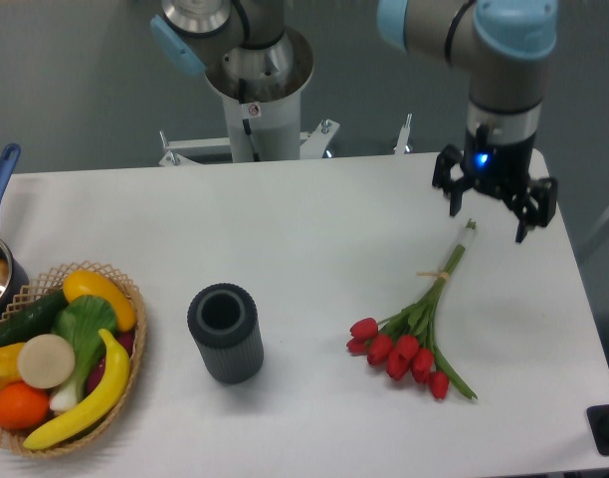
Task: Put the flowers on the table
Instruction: 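Open the gripper to release the tulips and raise it away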
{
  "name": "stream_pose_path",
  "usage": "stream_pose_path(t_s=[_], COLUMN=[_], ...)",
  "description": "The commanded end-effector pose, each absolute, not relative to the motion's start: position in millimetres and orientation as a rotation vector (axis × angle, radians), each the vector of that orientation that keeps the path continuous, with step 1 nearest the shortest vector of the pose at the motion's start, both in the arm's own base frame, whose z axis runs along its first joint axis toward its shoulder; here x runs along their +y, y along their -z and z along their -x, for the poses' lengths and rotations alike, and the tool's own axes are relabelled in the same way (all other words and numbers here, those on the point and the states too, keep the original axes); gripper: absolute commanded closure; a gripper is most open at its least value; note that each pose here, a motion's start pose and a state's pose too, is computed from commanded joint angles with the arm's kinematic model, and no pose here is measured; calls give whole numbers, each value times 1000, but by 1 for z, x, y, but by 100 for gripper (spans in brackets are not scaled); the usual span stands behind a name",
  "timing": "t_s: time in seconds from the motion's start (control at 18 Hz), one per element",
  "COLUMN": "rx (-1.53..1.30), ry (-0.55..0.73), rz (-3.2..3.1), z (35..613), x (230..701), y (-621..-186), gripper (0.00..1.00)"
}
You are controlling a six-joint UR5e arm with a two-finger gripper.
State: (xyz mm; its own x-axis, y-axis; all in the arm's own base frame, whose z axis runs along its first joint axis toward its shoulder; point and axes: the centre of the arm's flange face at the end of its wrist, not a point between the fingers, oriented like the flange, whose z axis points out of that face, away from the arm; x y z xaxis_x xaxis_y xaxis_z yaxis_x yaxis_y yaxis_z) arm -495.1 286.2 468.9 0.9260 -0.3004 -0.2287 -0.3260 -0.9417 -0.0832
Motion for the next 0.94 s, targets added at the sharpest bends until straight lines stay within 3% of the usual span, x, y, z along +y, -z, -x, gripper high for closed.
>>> stream_pose_path(t_s=[0.5,0.94], rx=[611,654], ry=[-318,-315], rz=[2935,2925], z=[481,476], x=[202,194], y=[-480,-475], gripper=[0,0])
